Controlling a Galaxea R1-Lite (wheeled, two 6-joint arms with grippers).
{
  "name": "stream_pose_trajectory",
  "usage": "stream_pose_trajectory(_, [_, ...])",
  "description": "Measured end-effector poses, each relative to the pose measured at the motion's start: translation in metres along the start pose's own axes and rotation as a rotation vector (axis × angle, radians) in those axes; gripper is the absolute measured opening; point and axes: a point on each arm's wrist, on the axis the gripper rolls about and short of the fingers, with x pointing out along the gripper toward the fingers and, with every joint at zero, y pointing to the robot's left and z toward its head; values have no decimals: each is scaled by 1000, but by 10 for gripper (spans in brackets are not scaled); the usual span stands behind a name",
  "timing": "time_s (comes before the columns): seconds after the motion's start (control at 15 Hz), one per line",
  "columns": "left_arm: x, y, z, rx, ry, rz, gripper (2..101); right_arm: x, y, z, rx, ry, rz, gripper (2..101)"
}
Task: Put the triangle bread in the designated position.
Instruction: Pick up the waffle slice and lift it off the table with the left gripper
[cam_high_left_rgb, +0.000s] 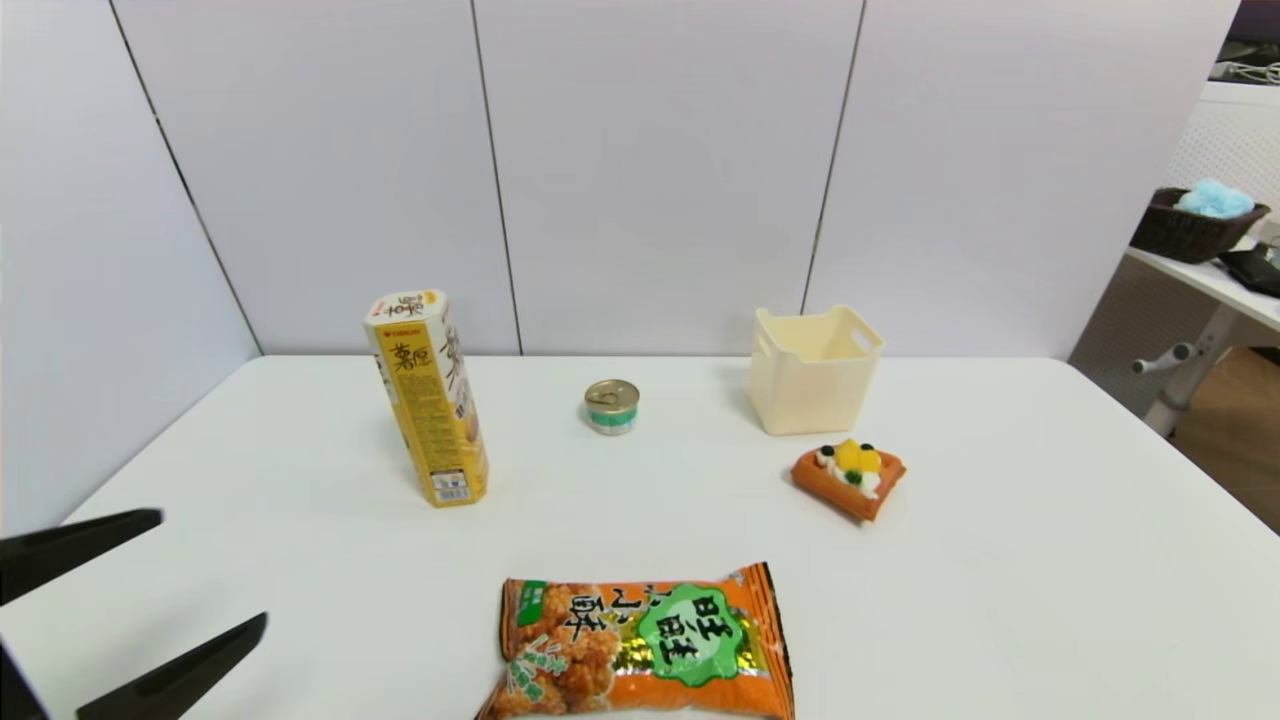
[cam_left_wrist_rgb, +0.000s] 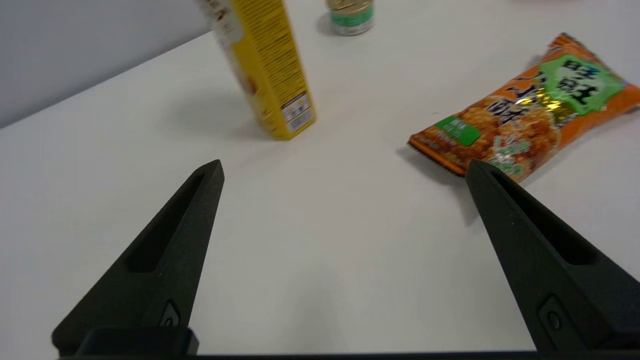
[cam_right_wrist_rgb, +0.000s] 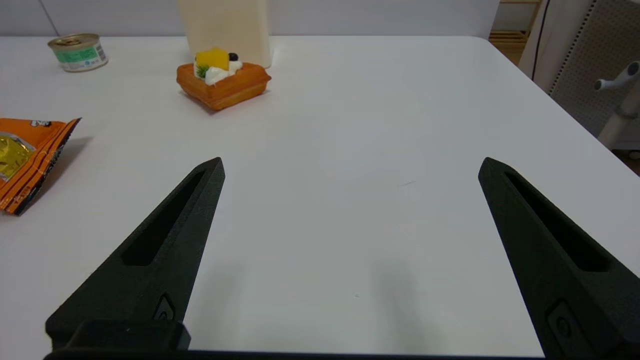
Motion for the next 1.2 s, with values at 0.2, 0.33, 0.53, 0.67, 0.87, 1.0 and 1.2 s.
stream_pose_trajectory(0.2, [58, -8, 45, 82, 2, -224, 979, 0, 0, 0, 0, 0, 0, 1005])
stream_pose_trajectory(0.33, [105, -27, 68, 123, 10, -341, 979, 0, 0, 0, 1, 0, 0, 1005])
stream_pose_trajectory(0.53, [174, -61, 90, 157, 19, -451, 979, 0, 0, 0, 1, 0, 0, 1005])
stream_pose_trajectory(0.67, [220, -88, 103, 162, 13, -503, 979, 0, 0, 0, 0, 0, 0, 1005])
stream_pose_trajectory(0.87, [277, -126, 121, 134, -24, -550, 979, 0, 0, 0, 1, 1, 0, 1005])
stream_pose_trajectory(1.0, [306, -145, 126, 117, -22, -569, 979, 0, 0, 0, 2, 0, 0, 1005])
stream_pose_trajectory(1.2, [340, -167, 118, 98, 35, -592, 979, 0, 0, 0, 1, 0, 0, 1005])
